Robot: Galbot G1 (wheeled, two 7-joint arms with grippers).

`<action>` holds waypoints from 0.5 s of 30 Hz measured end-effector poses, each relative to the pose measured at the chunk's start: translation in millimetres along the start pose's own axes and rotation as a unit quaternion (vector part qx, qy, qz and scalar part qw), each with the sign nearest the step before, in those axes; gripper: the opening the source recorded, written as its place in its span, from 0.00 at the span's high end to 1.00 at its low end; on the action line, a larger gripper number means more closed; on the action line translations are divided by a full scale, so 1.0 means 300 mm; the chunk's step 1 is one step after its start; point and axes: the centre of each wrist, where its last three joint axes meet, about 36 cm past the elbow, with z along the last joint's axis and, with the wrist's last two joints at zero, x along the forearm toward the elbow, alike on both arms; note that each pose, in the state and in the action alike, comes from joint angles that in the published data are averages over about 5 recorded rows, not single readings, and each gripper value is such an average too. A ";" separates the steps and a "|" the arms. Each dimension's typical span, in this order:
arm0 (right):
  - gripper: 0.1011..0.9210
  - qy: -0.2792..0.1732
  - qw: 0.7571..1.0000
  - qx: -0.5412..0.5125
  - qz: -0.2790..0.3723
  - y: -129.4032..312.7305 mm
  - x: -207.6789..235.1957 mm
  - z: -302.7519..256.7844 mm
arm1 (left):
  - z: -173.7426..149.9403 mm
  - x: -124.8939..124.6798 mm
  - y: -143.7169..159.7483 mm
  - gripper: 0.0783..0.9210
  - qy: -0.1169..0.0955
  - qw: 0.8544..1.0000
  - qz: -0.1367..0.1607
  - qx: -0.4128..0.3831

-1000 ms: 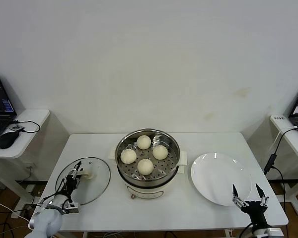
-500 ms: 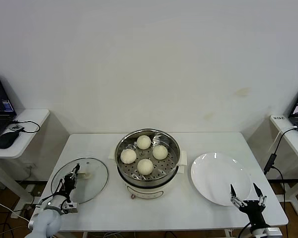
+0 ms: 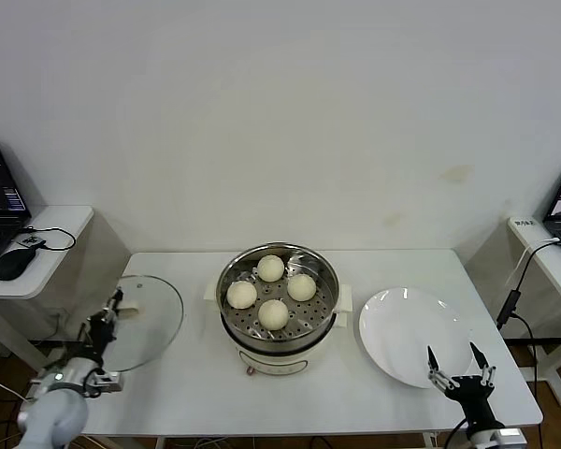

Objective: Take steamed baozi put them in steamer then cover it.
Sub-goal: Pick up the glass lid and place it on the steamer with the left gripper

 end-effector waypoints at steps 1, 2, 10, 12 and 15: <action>0.12 0.000 1.000 0.001 -0.001 0.003 0.000 0.002 | 0.003 0.005 0.029 0.92 0.003 1.000 -0.004 0.000; 0.12 0.000 1.000 0.001 -0.001 0.006 0.000 0.003 | 0.003 0.009 0.059 0.92 0.004 1.000 -0.008 0.001; 0.12 0.003 1.000 0.014 0.000 0.044 -0.002 0.027 | -0.100 0.019 0.269 0.92 -0.015 0.999 -0.040 0.016; 0.12 0.004 1.000 0.020 0.000 0.055 -0.003 0.033 | -0.145 0.014 0.299 0.92 -0.024 0.998 -0.045 0.023; 0.12 0.004 1.000 0.028 0.001 0.071 -0.008 0.042 | -0.218 0.001 0.328 0.92 -0.036 0.998 -0.048 0.034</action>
